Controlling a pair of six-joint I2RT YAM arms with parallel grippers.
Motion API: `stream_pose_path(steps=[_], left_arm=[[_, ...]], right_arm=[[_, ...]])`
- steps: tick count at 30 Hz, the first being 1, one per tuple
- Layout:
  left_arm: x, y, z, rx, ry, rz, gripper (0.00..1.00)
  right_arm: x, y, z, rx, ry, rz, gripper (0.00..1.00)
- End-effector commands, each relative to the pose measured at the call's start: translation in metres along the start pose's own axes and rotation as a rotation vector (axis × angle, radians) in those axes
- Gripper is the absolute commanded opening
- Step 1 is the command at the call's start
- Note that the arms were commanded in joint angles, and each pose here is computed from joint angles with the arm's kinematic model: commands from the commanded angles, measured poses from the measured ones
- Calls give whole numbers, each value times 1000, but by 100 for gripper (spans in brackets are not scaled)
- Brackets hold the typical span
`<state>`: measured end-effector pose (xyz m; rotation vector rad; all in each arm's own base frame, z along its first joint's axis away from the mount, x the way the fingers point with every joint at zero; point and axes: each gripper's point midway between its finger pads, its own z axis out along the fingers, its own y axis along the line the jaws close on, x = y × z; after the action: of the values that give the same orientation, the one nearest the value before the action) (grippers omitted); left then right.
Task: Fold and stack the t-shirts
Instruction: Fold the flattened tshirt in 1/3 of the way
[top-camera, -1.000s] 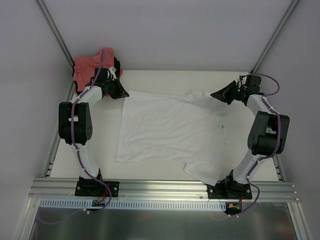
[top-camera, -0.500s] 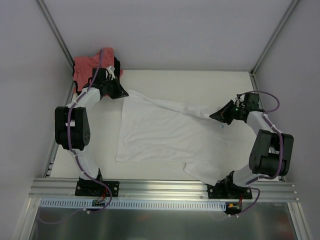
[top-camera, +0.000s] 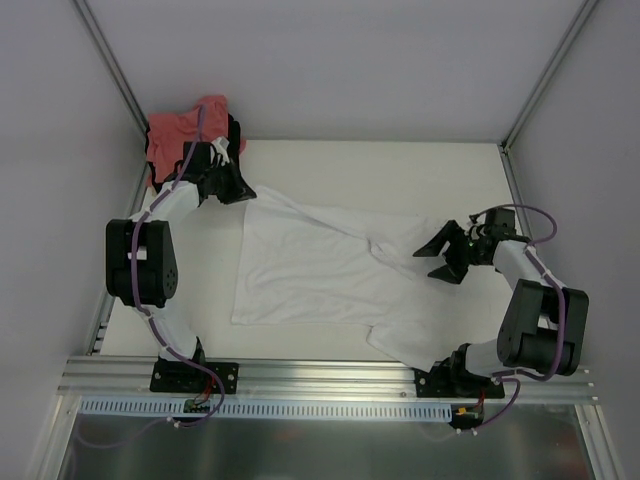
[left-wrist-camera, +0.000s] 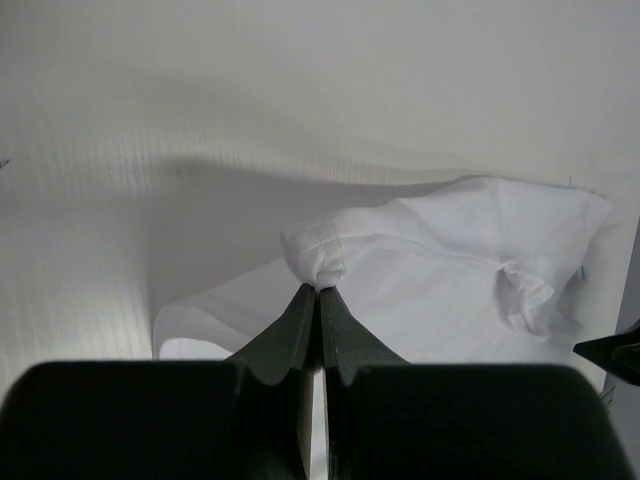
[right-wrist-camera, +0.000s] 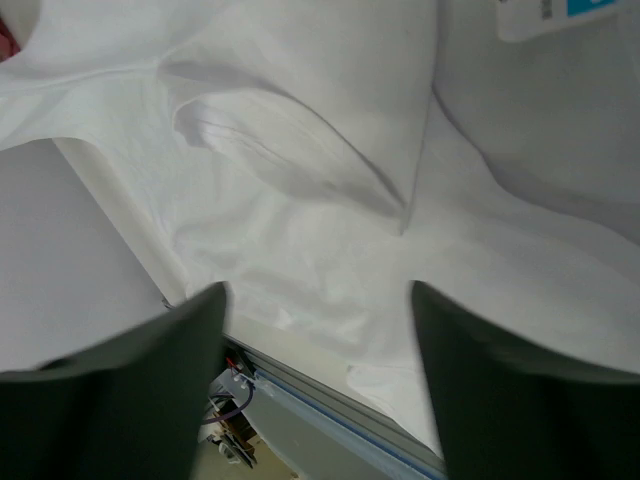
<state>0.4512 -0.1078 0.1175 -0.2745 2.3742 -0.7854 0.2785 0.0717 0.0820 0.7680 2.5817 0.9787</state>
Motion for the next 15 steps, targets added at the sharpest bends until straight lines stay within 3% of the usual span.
stream_pose_path(steps=[1, 8, 15], left_arm=[[-8, -14, -14, 29, -45, 59, 0], [-6, -13, -15, 24, -46, 55, 0], [-4, -9, -11, 17, -42, 52, 0]], right_arm=[[17, -9, -7, 18, 32, -12, 99], [5, 5, -14, -10, -26, -38, 99], [-34, 28, 5, -75, -53, -23, 100]])
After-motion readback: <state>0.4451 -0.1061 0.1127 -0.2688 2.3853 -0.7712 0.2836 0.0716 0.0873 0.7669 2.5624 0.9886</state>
